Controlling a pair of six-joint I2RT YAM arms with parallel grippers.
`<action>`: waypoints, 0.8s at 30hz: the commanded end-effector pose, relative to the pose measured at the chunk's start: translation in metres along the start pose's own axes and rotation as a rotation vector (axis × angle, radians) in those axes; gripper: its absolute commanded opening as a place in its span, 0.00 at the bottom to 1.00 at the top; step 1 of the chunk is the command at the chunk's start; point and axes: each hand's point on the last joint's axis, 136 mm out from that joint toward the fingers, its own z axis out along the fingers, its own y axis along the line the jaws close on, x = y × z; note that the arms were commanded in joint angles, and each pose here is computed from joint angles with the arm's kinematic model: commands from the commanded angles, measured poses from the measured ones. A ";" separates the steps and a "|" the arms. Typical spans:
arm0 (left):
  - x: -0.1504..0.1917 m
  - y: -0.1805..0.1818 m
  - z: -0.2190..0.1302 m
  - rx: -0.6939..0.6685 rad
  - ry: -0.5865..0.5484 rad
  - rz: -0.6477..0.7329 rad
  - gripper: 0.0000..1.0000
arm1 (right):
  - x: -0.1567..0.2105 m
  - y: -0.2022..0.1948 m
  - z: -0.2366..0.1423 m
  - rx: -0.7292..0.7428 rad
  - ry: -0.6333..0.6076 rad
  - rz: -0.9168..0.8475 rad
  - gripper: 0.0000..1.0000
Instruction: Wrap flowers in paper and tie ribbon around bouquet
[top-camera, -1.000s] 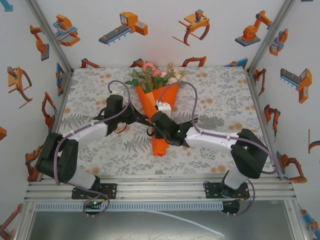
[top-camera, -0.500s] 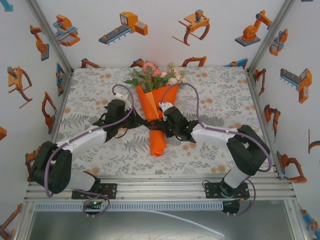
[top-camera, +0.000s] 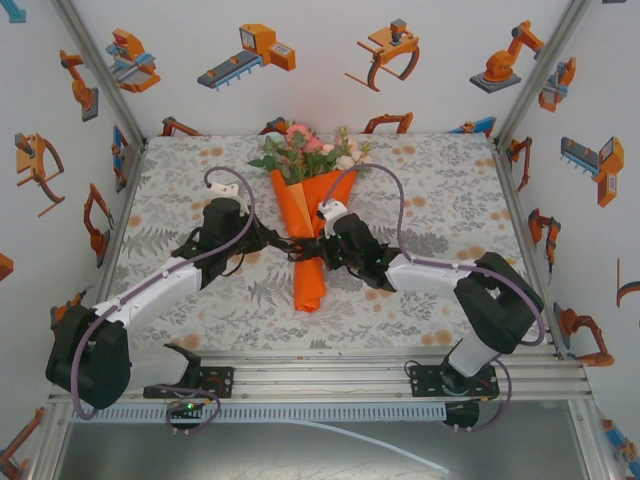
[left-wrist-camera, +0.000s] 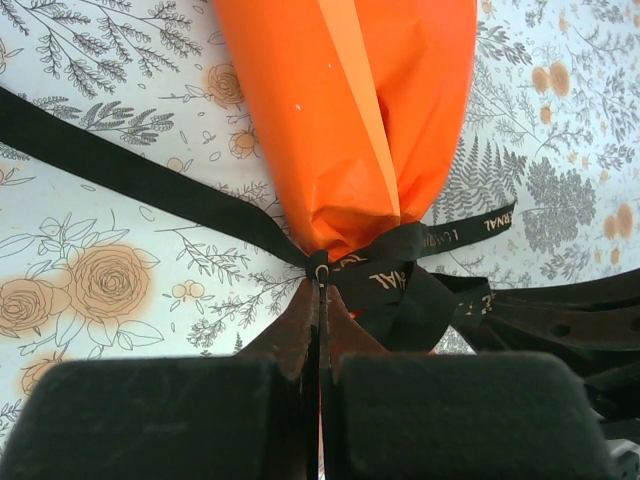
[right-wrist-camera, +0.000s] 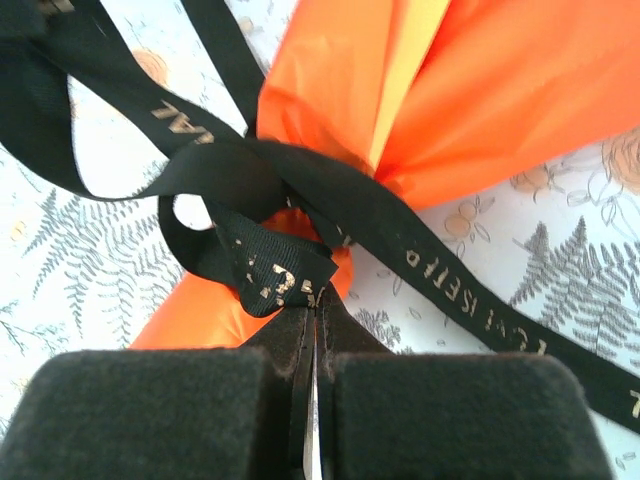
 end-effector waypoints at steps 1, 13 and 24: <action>-0.013 -0.006 -0.002 0.008 -0.024 0.025 0.02 | -0.028 0.008 -0.004 -0.045 -0.111 -0.014 0.01; -0.012 -0.007 0.001 0.017 -0.020 0.019 0.02 | -0.016 -0.001 0.021 0.012 -0.080 -0.028 0.18; -0.011 -0.009 0.003 0.036 -0.017 0.009 0.02 | -0.017 -0.018 0.024 0.116 -0.078 -0.076 0.33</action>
